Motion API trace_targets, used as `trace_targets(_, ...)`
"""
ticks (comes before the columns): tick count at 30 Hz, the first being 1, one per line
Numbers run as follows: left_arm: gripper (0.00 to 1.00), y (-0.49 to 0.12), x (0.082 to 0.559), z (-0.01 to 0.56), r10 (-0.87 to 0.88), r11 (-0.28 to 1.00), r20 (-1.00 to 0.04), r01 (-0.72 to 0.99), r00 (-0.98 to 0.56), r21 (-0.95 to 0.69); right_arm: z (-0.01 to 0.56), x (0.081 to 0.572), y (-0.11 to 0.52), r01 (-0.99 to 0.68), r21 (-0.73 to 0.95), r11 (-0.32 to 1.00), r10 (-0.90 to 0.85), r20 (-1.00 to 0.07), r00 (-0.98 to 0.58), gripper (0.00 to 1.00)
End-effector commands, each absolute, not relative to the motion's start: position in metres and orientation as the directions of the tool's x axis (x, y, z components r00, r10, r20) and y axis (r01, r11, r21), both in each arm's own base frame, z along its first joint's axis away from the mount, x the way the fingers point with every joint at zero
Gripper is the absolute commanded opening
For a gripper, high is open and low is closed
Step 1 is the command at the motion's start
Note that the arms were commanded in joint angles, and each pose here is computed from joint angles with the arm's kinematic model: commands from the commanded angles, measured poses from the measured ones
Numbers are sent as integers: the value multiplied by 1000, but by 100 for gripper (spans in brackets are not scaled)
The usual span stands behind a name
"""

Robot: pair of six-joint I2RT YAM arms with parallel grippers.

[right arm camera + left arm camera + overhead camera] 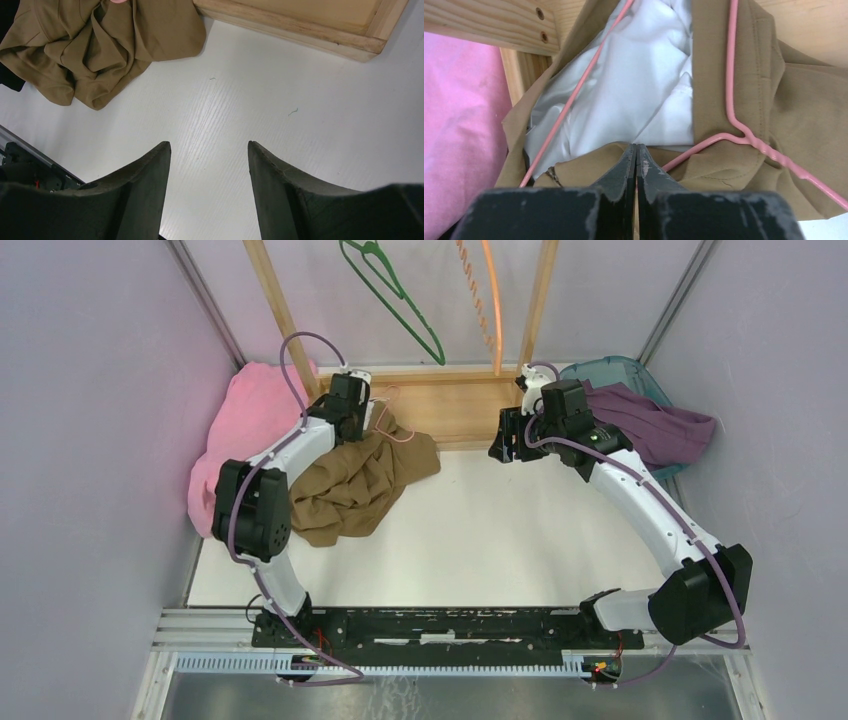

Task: Place the skirt on the hanger
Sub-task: Pick up the hanger from the clothesline.

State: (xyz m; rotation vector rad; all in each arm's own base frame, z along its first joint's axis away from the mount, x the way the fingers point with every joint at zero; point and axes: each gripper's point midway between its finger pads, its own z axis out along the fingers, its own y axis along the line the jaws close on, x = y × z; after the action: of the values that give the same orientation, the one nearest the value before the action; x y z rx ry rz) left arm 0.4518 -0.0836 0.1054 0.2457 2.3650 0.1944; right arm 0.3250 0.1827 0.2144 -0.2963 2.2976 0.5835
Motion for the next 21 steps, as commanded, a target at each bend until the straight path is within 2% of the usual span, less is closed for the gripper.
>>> trace_targets(1, 12, -83, 458, 142, 199, 979, -715, 105, -670, 174, 240, 334, 187, -399, 325, 857, -16, -758, -652, 64)
trace_targets(4, 26, -88, 449, 137, 199, 980, -686, 131, -700, 151, 242, 334, 189, -402, 335, 852, -9, -759, -652, 64)
trace_targets(7, 30, -86, 443, 141, 196, 980, -693, 121, -693, 156, 245, 334, 193, -414, 354, 839, -2, -758, -652, 64)
trace_targets(11, 32, -90, 446, 158, 217, 976, -727, 139, -652, 166, 247, 334, 194, -416, 358, 836, -1, -757, -654, 64)
trace_targets(21, 34, -90, 434, 146, 415, 908, -695, 227, -587, 352, 255, 326, 195, -409, 388, 826, 18, -743, -669, 64)
